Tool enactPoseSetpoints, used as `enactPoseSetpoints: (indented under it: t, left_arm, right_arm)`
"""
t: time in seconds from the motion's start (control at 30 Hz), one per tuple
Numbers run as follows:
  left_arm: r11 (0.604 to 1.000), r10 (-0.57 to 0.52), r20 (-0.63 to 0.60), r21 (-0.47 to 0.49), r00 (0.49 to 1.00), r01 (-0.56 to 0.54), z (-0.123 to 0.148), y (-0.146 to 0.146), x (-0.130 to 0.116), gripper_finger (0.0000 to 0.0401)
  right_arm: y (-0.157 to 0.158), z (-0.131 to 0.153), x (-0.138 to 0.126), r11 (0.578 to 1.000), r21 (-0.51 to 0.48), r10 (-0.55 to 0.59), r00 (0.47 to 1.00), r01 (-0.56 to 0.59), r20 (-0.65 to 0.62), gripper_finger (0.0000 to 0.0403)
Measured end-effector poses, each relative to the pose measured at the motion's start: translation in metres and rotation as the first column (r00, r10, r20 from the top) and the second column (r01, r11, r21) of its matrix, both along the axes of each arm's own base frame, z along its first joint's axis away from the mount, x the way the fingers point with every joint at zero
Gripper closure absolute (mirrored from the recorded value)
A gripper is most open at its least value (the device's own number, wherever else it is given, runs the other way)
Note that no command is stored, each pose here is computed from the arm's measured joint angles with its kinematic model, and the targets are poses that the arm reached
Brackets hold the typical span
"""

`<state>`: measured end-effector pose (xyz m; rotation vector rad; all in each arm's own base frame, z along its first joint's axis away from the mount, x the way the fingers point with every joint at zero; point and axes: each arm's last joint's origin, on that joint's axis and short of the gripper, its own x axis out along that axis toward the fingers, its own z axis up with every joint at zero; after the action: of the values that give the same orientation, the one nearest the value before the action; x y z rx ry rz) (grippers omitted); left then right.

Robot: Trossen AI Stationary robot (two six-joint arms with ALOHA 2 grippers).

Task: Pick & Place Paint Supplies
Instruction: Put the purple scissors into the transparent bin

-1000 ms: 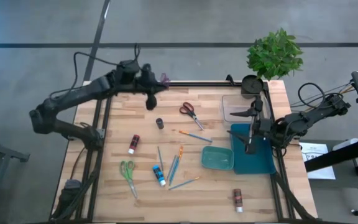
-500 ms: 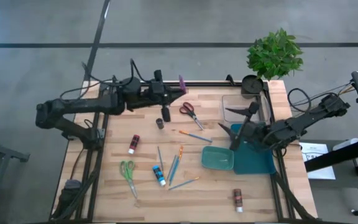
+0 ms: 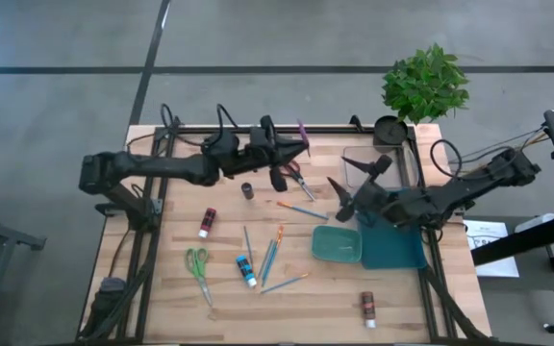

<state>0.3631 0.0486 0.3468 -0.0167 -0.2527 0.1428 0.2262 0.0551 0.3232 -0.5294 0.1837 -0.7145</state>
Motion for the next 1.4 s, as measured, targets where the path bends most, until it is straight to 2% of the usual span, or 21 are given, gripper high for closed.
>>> enactPoseSetpoints:
  t: [0.13, 0.5, 0.73, 1.17, 1.4]
  left_arm:
    - [0.999, -0.039, 0.024, 0.003, 0.999, 0.039, -0.004, -0.01, 0.006, 0.0388]
    - [0.998, -0.054, 0.041, 0.014, 0.998, 0.053, -0.006, -0.019, 0.009, 0.0388]
    - [0.999, -0.053, 0.049, 0.006, 0.997, 0.052, -0.005, -0.019, 0.009, 0.0388]
    - [0.998, -0.056, 0.058, -0.017, 0.997, 0.057, -0.005, -0.021, 0.009, 0.0388]
    - [0.997, -0.069, 0.055, -0.018, 0.996, 0.07, -0.005, -0.026, 0.01, 0.0388]
  right_arm:
    - [-0.011, -0.007, 0.009, 0.999, 0.024, -0.049, 0.999, 0.049, 0.001, 0.0113]
    - [-0.01, -0.006, 0.016, 0.994, 0.057, 0.094, 0.994, -0.097, 0.061, 0.0113]
    - [-0.013, -0.008, 0.022, 0.996, 0.05, 0.074, 0.995, -0.078, 0.065, 0.0113]
    - [-0.019, -0.018, 0.043, 0.999, -0.029, 0.027, 0.998, -0.026, 0.056, 0.0113]
    - [-0.026, -0.019, 0.046, 1.0, -0.024, 0.002, 0.997, 0.0, 0.074, 0.0113]
